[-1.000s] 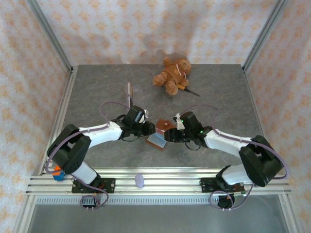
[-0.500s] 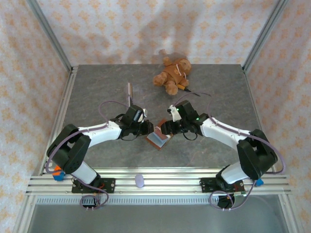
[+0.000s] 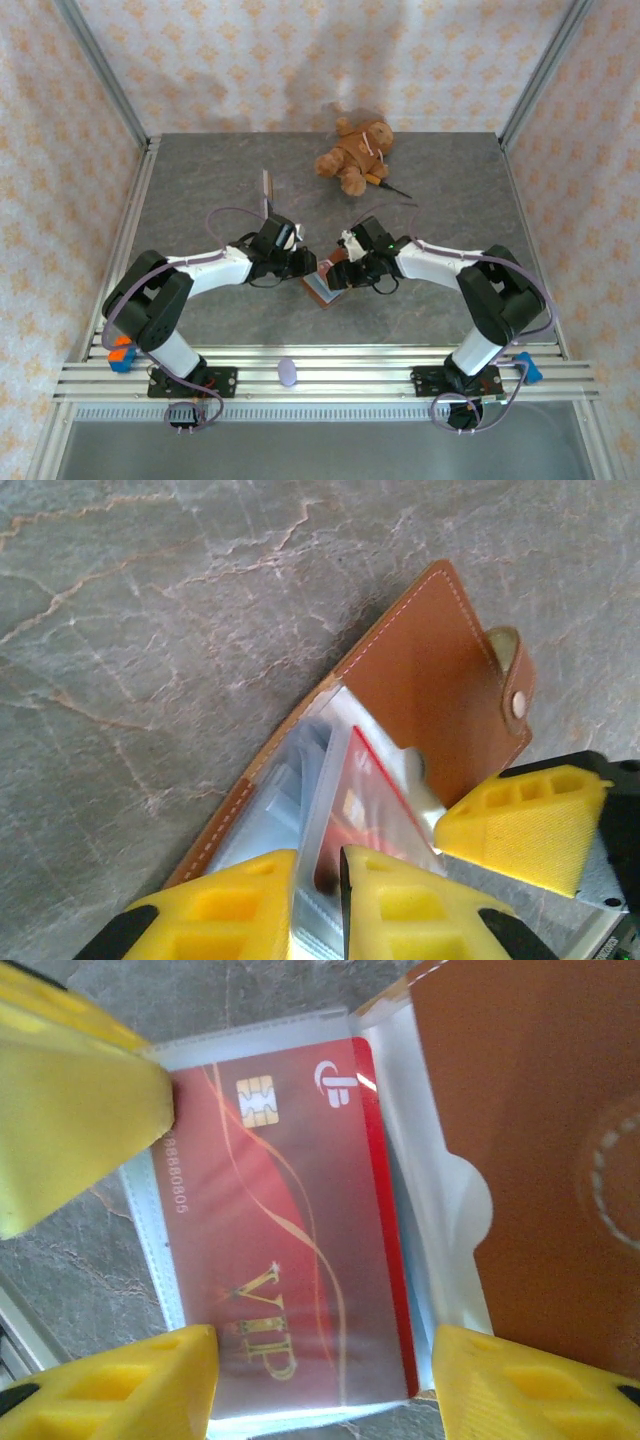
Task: Put the credit cards into the card holder
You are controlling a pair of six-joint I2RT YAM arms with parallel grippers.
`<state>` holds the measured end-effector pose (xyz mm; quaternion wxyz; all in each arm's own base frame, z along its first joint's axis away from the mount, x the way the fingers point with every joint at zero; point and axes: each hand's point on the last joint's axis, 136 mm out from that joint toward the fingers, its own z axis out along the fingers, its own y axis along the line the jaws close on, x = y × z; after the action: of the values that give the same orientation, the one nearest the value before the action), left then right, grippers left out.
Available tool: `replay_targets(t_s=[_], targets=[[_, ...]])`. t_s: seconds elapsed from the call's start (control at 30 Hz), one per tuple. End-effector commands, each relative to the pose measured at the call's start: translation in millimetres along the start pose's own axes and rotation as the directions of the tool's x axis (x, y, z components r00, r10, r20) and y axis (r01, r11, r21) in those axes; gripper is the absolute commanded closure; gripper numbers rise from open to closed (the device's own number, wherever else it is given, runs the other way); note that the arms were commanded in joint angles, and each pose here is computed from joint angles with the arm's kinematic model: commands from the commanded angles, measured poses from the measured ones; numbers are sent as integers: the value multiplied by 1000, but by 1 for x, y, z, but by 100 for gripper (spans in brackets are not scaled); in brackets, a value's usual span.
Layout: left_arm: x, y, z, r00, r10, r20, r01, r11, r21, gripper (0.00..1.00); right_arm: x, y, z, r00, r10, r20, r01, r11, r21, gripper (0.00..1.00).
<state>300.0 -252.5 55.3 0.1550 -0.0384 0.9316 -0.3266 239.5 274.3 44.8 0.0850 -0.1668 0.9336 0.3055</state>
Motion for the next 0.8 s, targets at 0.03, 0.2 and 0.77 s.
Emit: replay_targets(t_s=[0.03,0.2,0.77], targets=[[-12,-15,1,1000,12,18,-13,998,64,80,-3,4,8,1000,7,1,-7,1000,-23,38],[-12,-17,1,1000,-21,21,18,994,103,77,-1,4,13,1000,14,0,-14,1000,-24,38],[-5,-7,-11,991,-128,32,118,969,218,76,5,9,26,997,72,-14,-73,992,-103,49]])
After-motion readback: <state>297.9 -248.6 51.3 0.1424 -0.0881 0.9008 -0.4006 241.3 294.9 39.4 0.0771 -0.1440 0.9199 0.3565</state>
